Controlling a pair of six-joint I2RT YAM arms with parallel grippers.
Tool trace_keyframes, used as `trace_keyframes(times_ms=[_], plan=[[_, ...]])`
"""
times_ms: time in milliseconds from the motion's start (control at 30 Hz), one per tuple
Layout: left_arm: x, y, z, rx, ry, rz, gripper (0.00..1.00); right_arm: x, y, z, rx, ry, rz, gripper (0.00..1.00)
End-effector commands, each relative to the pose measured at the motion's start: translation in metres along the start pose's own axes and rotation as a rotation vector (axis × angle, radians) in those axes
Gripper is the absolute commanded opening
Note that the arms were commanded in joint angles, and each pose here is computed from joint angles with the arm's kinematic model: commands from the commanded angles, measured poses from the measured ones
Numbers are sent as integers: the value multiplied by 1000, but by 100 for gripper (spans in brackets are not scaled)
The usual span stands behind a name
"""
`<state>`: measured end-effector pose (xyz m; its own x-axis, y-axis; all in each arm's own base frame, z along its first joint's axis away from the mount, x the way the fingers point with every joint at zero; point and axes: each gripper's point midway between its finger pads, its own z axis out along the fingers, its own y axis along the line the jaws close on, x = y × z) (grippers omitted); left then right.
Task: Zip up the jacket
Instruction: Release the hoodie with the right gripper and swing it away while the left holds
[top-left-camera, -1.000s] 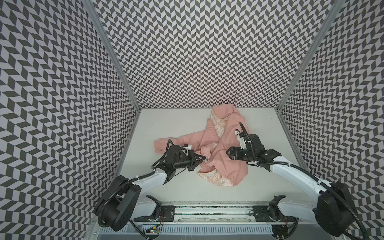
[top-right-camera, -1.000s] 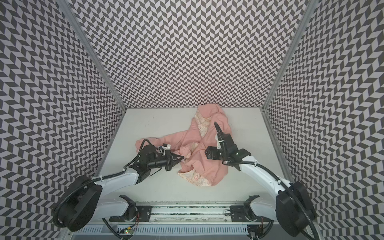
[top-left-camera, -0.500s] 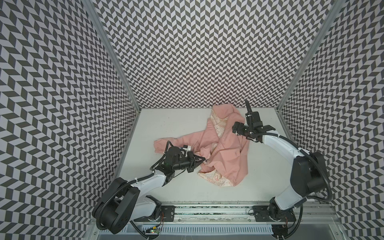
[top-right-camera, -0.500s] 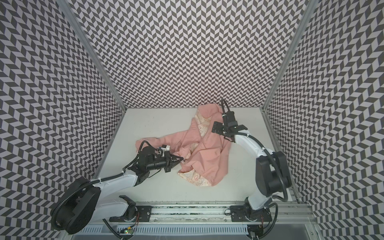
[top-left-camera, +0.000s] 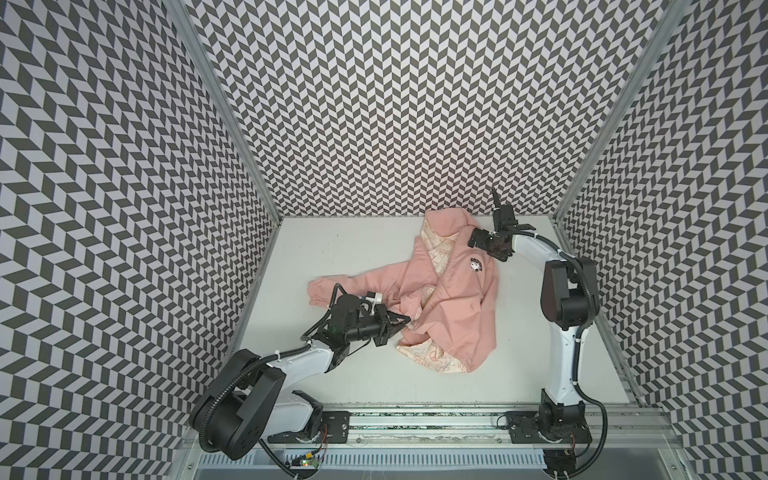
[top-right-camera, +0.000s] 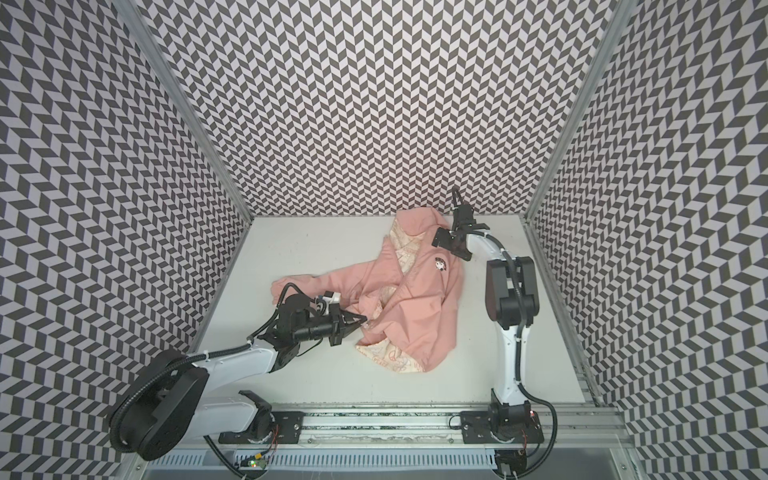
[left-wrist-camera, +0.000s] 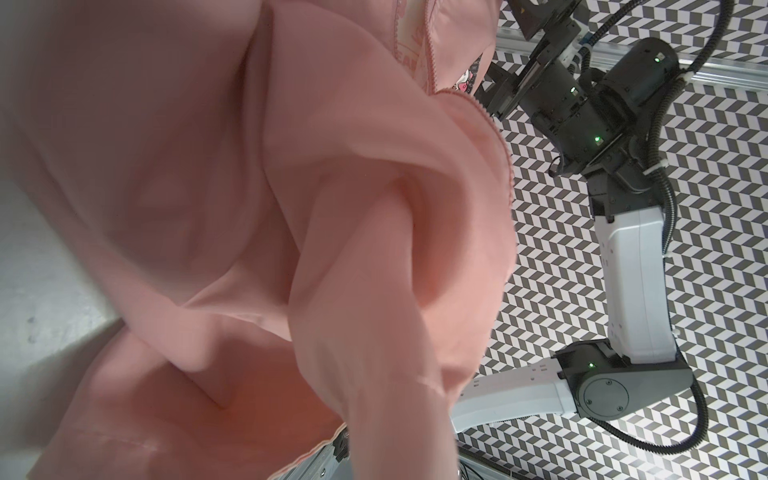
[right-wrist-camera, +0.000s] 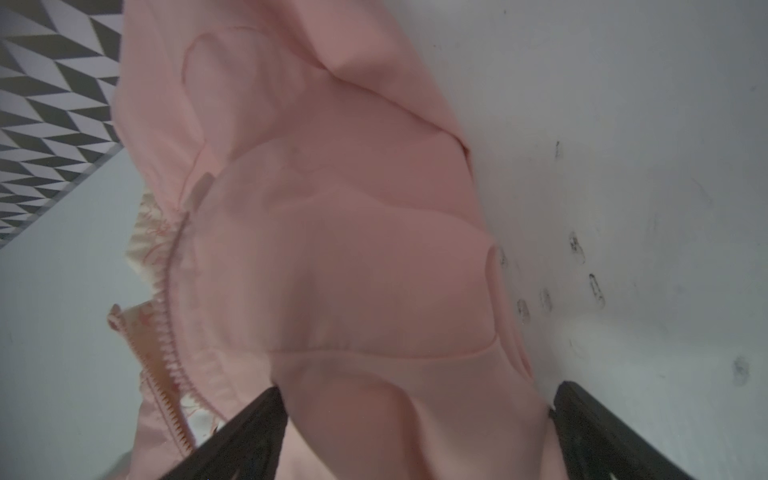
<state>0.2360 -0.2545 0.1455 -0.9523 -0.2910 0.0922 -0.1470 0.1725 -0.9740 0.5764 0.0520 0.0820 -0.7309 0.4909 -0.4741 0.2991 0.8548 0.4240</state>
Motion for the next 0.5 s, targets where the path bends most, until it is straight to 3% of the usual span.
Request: trace_keyframes(times_ms=[0,133,267,400,467], plan=[[-2,-1,0,22,13,6,0,-7,3,10,-57,22,25,97],[-8,1,3,26,13,-4,0,-1,3,25,-78,72,29,73],[-20,-3,6,38,9,0,0,9,-4,18,-96,103,48,35],[-31,-6,10,0,17,48,0,12,-25,-10,-143,54,128,4],[-38,-11,11,-33,26,83,0,13,-41,-27,-157,36,173,0]])
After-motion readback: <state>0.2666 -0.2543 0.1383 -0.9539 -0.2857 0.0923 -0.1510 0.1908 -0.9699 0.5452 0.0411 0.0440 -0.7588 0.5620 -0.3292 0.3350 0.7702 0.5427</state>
